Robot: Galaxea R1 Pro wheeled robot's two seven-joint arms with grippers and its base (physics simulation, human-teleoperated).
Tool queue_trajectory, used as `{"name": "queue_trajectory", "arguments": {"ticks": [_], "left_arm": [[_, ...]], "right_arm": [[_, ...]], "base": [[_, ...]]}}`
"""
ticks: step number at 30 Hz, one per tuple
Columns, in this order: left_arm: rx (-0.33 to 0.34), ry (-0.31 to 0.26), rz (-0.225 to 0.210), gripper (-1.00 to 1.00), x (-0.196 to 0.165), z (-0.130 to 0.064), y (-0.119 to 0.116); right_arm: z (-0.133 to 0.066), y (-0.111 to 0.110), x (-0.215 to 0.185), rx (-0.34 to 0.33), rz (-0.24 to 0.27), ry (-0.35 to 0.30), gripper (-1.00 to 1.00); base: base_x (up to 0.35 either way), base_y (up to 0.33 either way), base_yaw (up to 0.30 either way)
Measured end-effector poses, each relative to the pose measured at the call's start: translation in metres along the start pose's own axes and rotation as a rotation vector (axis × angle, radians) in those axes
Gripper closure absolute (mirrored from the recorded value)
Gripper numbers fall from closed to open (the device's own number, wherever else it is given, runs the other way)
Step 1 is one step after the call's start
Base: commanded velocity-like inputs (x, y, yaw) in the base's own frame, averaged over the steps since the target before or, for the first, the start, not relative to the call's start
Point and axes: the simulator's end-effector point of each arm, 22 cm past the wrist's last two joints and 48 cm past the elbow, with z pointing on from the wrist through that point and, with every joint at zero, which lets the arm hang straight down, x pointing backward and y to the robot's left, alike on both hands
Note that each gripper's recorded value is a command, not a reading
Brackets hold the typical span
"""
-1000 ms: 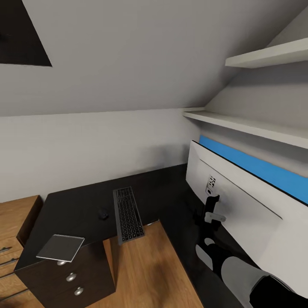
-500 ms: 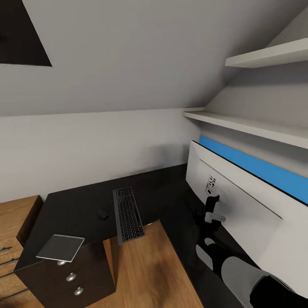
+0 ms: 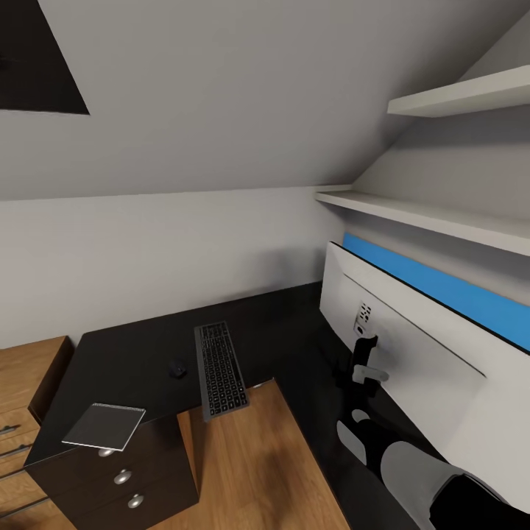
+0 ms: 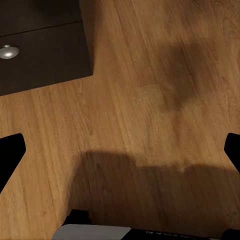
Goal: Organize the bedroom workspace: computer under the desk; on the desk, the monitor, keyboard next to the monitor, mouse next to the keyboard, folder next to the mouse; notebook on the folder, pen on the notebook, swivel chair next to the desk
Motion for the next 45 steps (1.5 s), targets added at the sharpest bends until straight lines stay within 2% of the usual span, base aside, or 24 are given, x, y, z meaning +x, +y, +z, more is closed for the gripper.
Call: {"name": "queue_trajectory", "arguments": {"ticks": [34,38,45], "left_arm": [[0.001,-0.001,0.0,-1.0,-0.0002,0.0,-0.0003],[0.001,-0.001,0.0,-1.0,-0.0002,0.0002,-0.0003],[0.001,0.0,0.0,-1.0,-0.0002,0.0005,-0.0001]], "right_arm": [[0.0003,-0.0014,-0.0007,0.006,0.008,-0.002,1.0],[0.0001,0.0023,-0.0005,-0.007,-0.009,-0.002,1.0],[0.0005,0.0,-0.0003,0.002,0.006,-0.003,1.0]], "base": [[-0.002,0.0,0.0],[-0.164,0.0,0.0],[-0.309,0.0,0.0]]}}
